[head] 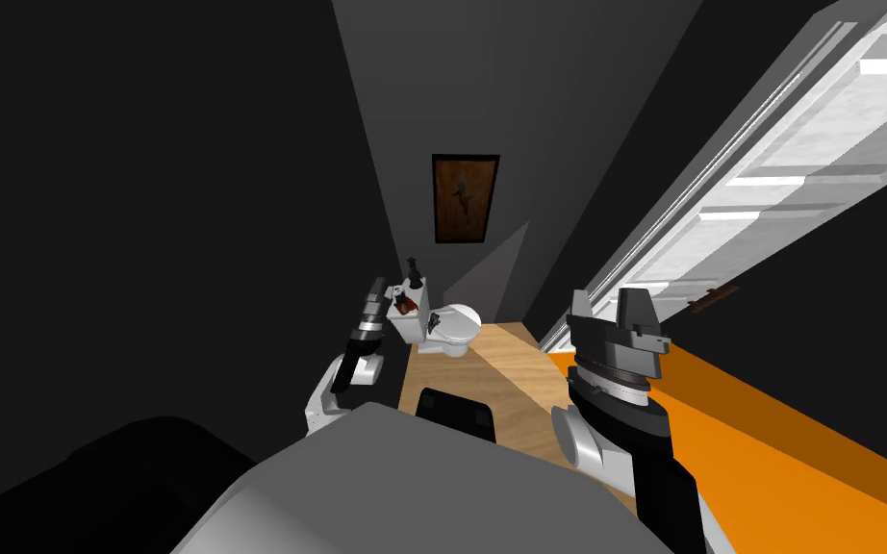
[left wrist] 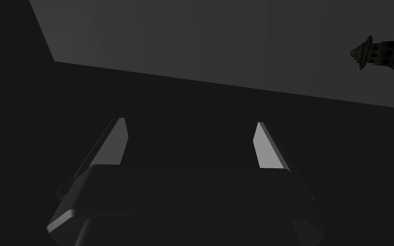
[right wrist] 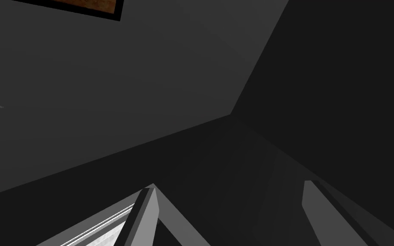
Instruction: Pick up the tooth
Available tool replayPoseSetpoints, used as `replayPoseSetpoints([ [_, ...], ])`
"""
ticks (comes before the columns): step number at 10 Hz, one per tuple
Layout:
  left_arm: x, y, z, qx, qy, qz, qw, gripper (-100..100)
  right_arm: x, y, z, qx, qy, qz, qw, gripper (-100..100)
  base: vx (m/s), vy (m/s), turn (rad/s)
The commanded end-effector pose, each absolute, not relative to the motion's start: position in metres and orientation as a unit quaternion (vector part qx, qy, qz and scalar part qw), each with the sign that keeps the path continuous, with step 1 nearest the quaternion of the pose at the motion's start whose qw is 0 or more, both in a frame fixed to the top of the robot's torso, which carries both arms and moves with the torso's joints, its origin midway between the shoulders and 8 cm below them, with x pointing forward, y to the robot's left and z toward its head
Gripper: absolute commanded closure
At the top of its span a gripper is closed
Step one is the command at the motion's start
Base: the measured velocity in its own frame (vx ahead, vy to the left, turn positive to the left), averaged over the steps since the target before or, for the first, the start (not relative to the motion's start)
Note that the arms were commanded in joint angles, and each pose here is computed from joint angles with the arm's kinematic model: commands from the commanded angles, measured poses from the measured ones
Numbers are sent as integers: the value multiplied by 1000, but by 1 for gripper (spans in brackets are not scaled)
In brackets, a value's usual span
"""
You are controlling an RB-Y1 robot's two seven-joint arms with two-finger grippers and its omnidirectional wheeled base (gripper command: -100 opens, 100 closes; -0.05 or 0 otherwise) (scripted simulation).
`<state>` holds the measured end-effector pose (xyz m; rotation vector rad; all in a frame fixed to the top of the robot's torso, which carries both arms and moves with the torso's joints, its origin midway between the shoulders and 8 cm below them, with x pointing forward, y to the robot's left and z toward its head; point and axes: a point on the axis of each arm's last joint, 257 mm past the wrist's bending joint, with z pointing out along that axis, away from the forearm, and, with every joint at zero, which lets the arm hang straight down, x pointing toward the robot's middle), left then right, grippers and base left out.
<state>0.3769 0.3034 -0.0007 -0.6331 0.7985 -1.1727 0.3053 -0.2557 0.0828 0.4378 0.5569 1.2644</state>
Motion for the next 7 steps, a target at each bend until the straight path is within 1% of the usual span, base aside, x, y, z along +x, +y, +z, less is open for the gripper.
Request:
replayPoseSetpoints([
  [1, 386, 310, -17, -294, 379, -512, 712, -100, 305, -256, 83, 200, 255, 578, 749, 0, 94, -102, 19],
  [3, 397, 320, -36, -307, 400, -493, 709, -100, 305, -256, 83, 200, 255, 578, 749, 0, 63, -103, 16],
  [7, 415, 342, -82, -343, 438, -453, 697, -100, 305, -256, 83, 200, 255, 578, 749, 0, 85, -94, 27],
])
